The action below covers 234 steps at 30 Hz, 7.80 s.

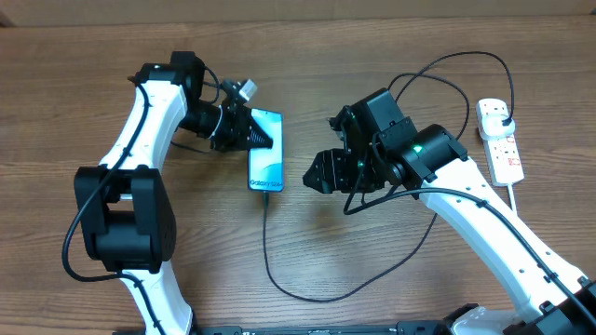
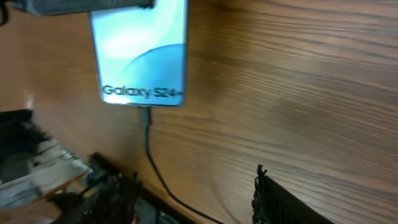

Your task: Plug charger to phone and switch on socket

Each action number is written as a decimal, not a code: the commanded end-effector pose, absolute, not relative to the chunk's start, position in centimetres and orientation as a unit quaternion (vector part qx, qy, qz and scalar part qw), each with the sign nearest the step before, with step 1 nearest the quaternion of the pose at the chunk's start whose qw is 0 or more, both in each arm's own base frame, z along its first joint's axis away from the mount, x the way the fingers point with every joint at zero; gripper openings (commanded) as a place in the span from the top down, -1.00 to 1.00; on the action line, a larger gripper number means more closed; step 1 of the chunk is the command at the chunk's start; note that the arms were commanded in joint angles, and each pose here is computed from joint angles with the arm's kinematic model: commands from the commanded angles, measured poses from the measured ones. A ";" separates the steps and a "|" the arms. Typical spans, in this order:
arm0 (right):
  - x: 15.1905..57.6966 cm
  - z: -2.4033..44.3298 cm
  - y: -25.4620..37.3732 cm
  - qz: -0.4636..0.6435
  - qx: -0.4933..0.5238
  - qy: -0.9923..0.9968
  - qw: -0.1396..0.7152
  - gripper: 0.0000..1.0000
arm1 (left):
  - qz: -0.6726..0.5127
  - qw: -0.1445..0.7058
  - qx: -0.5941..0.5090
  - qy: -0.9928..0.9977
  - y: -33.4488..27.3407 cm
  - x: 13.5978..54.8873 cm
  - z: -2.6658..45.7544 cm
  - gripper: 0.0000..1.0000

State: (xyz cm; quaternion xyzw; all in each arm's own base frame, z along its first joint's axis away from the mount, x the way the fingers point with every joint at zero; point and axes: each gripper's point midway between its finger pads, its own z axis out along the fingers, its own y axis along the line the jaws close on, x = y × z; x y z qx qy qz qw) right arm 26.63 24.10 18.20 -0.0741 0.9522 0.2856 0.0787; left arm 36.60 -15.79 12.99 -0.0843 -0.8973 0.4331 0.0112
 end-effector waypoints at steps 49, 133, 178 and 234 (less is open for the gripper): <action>26.7 17.4 22.2 0.232 -0.067 0.967 0.080 -0.32 | 0.334 0.112 0.023 -0.936 -14.2 37.7 1.2 0.16; 23.8 27.3 10.3 0.236 0.045 0.943 0.228 -0.39 | 0.249 -0.168 -0.001 -0.954 -11.1 37.8 23.8 -1.00; 30.6 29.3 -1.0 0.215 0.240 0.911 0.257 0.93 | 0.249 -0.168 -0.001 -0.954 -11.1 37.8 23.8 -1.00; 40.3 7.7 -22.4 0.285 0.534 0.780 0.160 0.93 | 0.249 -0.168 -0.001 -0.954 -11.1 37.8 23.8 -1.00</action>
